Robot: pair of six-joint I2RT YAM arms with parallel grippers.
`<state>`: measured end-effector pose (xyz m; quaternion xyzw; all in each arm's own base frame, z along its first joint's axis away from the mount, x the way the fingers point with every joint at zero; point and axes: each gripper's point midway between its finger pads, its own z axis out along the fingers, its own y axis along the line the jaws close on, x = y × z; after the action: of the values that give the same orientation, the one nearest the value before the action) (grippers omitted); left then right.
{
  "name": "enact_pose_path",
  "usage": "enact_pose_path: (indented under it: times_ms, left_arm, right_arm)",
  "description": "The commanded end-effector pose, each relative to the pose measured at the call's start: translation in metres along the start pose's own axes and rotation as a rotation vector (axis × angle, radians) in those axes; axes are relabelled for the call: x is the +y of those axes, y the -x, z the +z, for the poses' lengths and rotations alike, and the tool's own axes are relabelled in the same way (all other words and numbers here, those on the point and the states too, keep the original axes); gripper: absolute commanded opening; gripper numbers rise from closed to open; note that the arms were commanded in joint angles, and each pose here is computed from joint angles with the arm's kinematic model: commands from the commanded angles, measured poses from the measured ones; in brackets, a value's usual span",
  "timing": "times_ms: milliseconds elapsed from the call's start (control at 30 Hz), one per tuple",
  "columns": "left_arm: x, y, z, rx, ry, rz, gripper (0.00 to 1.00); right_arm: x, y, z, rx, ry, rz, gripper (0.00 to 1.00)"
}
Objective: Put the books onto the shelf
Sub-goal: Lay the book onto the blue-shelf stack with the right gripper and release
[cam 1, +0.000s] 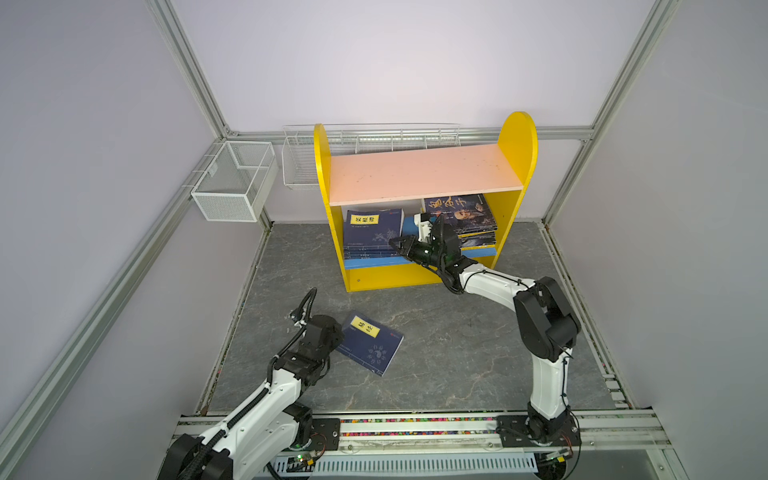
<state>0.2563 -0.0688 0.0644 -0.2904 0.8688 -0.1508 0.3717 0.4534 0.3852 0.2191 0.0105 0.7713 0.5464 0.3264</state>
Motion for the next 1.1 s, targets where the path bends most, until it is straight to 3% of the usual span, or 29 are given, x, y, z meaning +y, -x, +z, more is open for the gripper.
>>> enact_pose_path:
  times_ms: [0,333,367,467,567,933,1067]
  left_arm:
    - [0.001,0.0,0.002,-0.002,0.001,-0.012,0.59]
    - [0.002,0.0,0.001,-0.003,-0.002,-0.014,0.59]
    - [0.003,-0.001,0.002,0.0,0.001,-0.013,0.59]
    - [0.002,-0.001,0.001,0.0,-0.001,-0.016,0.59]
    - [0.002,-0.001,0.001,0.0,-0.001,-0.018,0.59]
    - [0.0,-0.002,0.002,0.009,-0.006,-0.024,0.59]
    - [0.0,-0.002,0.003,0.013,-0.005,-0.017,0.59]
  right_arm:
    - [0.012,-0.003,-0.01,0.015,0.023,0.009,0.12]
    - [0.003,-0.002,-0.01,0.016,-0.001,0.033,0.15]
    - [0.002,-0.002,-0.009,0.021,-0.01,0.038,0.19]
    - [-0.003,-0.001,-0.006,0.038,-0.057,0.054,0.5]
    - [-0.001,0.001,-0.007,0.062,-0.104,0.055,0.67]
    - [-0.01,0.004,-0.017,0.127,-0.289,-0.02,0.99]
    - [-0.013,-0.001,-0.018,0.155,-0.316,-0.055,0.96]
